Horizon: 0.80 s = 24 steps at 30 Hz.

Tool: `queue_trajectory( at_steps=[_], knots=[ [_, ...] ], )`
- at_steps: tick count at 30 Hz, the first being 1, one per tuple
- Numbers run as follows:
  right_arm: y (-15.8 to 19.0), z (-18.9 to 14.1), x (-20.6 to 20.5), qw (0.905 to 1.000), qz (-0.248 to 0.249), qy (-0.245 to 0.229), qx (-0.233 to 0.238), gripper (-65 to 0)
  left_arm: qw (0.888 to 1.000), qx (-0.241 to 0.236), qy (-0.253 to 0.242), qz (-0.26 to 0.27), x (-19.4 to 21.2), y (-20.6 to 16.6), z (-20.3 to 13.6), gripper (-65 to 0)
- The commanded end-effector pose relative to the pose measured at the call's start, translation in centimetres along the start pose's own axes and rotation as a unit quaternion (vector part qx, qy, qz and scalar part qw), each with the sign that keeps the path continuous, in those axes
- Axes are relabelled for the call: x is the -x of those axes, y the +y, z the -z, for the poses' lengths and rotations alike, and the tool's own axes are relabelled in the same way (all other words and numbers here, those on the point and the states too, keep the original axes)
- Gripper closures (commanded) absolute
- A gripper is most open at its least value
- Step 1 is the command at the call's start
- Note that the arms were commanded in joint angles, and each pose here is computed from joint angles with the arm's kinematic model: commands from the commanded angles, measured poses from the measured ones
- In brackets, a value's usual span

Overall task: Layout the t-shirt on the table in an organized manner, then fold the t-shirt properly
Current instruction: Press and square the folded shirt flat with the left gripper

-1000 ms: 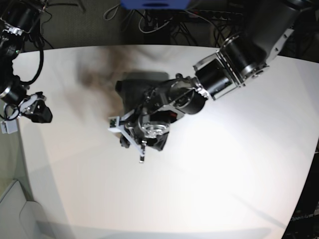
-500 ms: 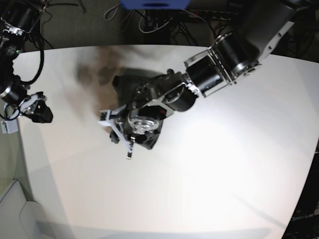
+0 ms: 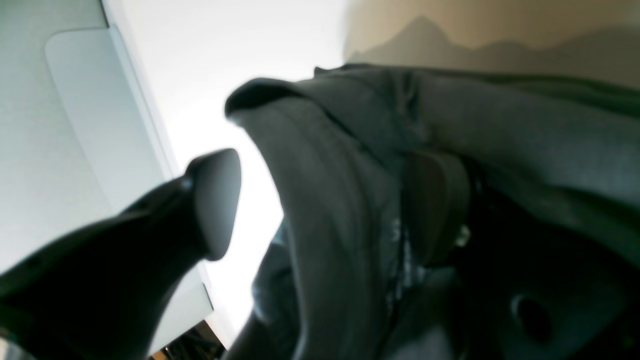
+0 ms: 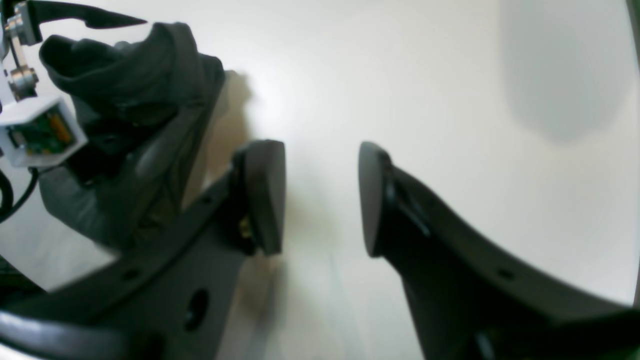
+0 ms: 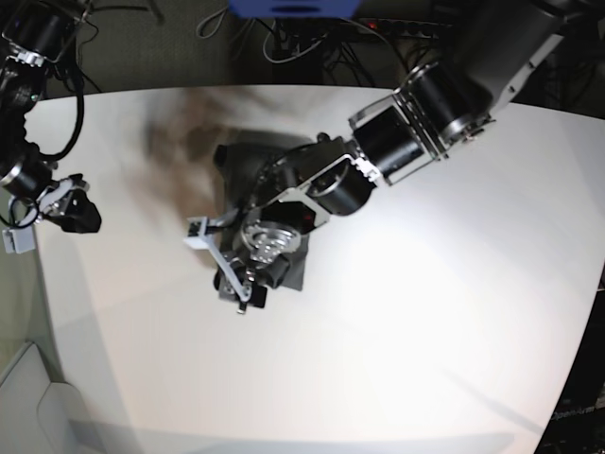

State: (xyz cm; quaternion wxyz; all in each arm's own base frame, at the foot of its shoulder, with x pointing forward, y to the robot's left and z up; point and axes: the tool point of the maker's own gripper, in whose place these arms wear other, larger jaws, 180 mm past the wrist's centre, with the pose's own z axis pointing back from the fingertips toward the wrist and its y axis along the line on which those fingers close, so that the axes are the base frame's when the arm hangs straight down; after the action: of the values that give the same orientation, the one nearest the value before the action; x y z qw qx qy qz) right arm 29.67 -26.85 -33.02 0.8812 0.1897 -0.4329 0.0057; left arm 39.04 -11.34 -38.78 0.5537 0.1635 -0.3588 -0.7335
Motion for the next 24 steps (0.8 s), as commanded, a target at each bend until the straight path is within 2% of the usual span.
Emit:
queue_trajectory(
  at_steps=[1, 4, 10, 13, 17, 24],
  knots=[
    [0.1, -0.4, -1.7, 0.9996, -0.014, -0.026, -0.005, -25.5, 1.000, -0.030, 0.001, -0.001, -0.1, 2.9, -0.6, -50.0],
    [0.1, -0.4, -1.7, 0.9996, -0.014, -0.026, -0.005, -25.5, 0.998, -0.055, -0.004, -0.012, -0.2, 4.7, -1.4, -50.0],
    [0.1, -0.4, -1.7, 0.9996, -0.014, -0.026, -0.005, -25.5, 0.996, -0.084, 0.019, -0.014, 0.6, 6.5, -2.8, -50.0],
    [0.1, -0.4, -1.7, 0.9996, -0.014, -0.026, -0.005, -25.5, 0.995, -0.099, 0.008, -0.012, 0.2, 7.4, -3.6, -50.0],
    [0.1, -0.4, -1.7, 0.9996, -0.014, -0.026, -0.005, -25.5, 0.994, -0.106, 0.023, -0.012, 2.4, 7.7, -4.0, -50.0],
    [0.4, -0.2, -1.1, 0.9996, -0.007, -0.025, -0.008, -25.5, 0.993, -0.089, 0.048, -0.061, 5.4, 6.7, -3.2, -50.0]
  ],
)
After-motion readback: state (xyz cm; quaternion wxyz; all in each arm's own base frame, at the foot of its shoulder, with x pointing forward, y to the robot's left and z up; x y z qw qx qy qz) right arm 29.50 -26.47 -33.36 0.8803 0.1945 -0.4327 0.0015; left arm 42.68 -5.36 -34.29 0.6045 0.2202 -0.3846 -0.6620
